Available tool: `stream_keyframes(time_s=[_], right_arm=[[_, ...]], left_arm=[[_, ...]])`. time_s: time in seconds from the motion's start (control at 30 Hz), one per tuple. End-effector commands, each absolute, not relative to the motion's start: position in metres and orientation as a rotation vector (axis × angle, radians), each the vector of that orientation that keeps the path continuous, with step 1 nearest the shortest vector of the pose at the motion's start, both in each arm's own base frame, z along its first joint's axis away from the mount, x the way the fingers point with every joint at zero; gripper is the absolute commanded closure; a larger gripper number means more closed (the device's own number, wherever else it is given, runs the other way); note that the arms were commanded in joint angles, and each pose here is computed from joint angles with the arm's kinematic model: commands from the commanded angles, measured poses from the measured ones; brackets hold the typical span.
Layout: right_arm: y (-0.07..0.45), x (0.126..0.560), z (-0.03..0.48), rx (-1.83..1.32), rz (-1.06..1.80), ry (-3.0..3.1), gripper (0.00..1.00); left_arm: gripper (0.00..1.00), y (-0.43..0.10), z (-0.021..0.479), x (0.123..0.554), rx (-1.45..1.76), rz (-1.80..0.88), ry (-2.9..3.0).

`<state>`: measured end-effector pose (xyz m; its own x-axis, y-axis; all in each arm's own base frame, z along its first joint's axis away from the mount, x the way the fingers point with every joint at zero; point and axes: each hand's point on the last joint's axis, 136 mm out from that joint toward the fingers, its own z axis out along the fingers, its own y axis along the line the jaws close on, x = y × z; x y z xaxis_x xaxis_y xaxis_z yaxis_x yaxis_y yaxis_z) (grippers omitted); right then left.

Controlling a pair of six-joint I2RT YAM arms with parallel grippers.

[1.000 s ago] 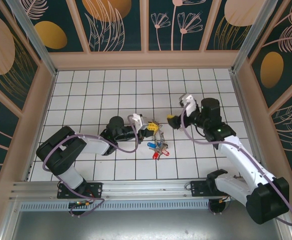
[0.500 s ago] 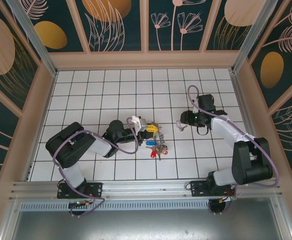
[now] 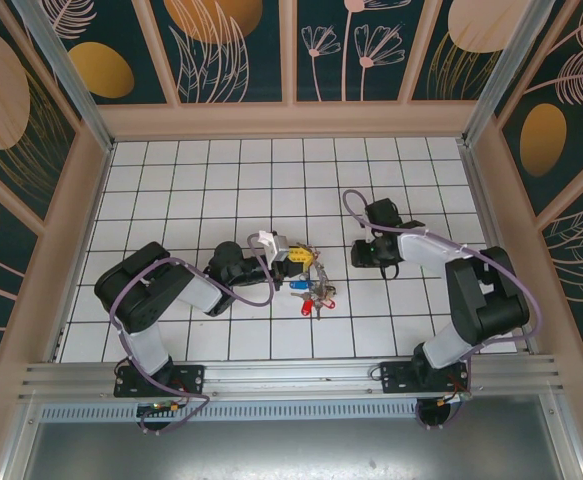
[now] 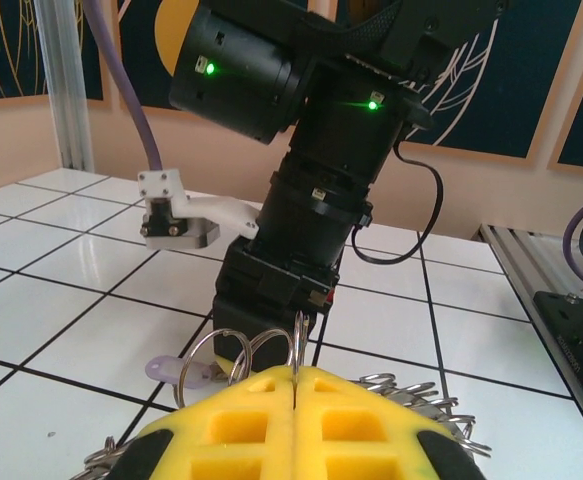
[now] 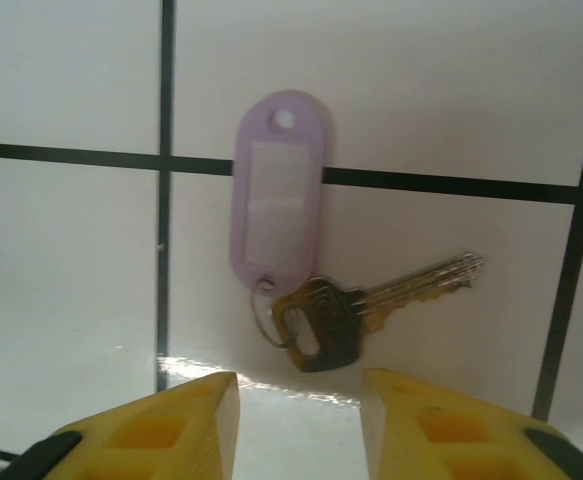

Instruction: Put the keys on the keyring

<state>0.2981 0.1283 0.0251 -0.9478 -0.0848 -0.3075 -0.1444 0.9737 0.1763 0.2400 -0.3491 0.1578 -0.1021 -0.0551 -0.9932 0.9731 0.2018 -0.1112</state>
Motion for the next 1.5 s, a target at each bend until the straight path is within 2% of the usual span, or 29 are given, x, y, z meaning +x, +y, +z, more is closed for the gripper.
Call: stream_keyframes(time_s=[0.0,0.13,0.53,0.7,0.83,0.9,1.0,1.1,1.3,1.47], right_arm=[[0.123,0.303,0.021,-0.186,0.210,2.827,0.67],[0.128,0.309,0.020,-0.194,0.232,2.821,0.71],[0.131,0.324,0.030,-0.224,0.217,2.785,0.68],[0.133,0.326,0.027,-0.228,0.223,2.791,0.77],[0.138,0.326,0.025,-0.238,0.255,2.796,0.78],[0.137,0.326,0.024,-0.240,0.251,2.795,0.83],[0.139,0.327,0.028,-0.239,0.263,2.787,1.00],[0.147,0.323,0.038,-0.268,0.334,2.757,1.00],[0.160,0.307,0.068,-0.425,0.422,2.624,1.00],[0.191,0.283,0.109,-0.762,0.492,2.329,1.00]], left_arm=[[1.00,-0.347,0.172,0.240,0.951,-1.164,1.278],[1.00,-0.348,0.172,0.241,0.949,-1.166,1.278],[1.00,-0.348,0.170,0.242,0.945,-1.172,1.289],[1.00,-0.348,0.170,0.242,0.942,-1.170,1.289],[1.00,-0.348,0.169,0.243,0.941,-1.169,1.294],[1.00,-0.348,0.169,0.243,0.940,-1.169,1.295],[1.00,-0.348,0.169,0.243,0.938,-1.169,1.299],[1.00,-0.348,0.168,0.244,0.937,-1.166,1.302],[1.00,-0.350,0.160,0.249,0.961,-1.111,1.315],[1.00,-0.350,0.158,0.256,0.974,-1.049,1.299]])
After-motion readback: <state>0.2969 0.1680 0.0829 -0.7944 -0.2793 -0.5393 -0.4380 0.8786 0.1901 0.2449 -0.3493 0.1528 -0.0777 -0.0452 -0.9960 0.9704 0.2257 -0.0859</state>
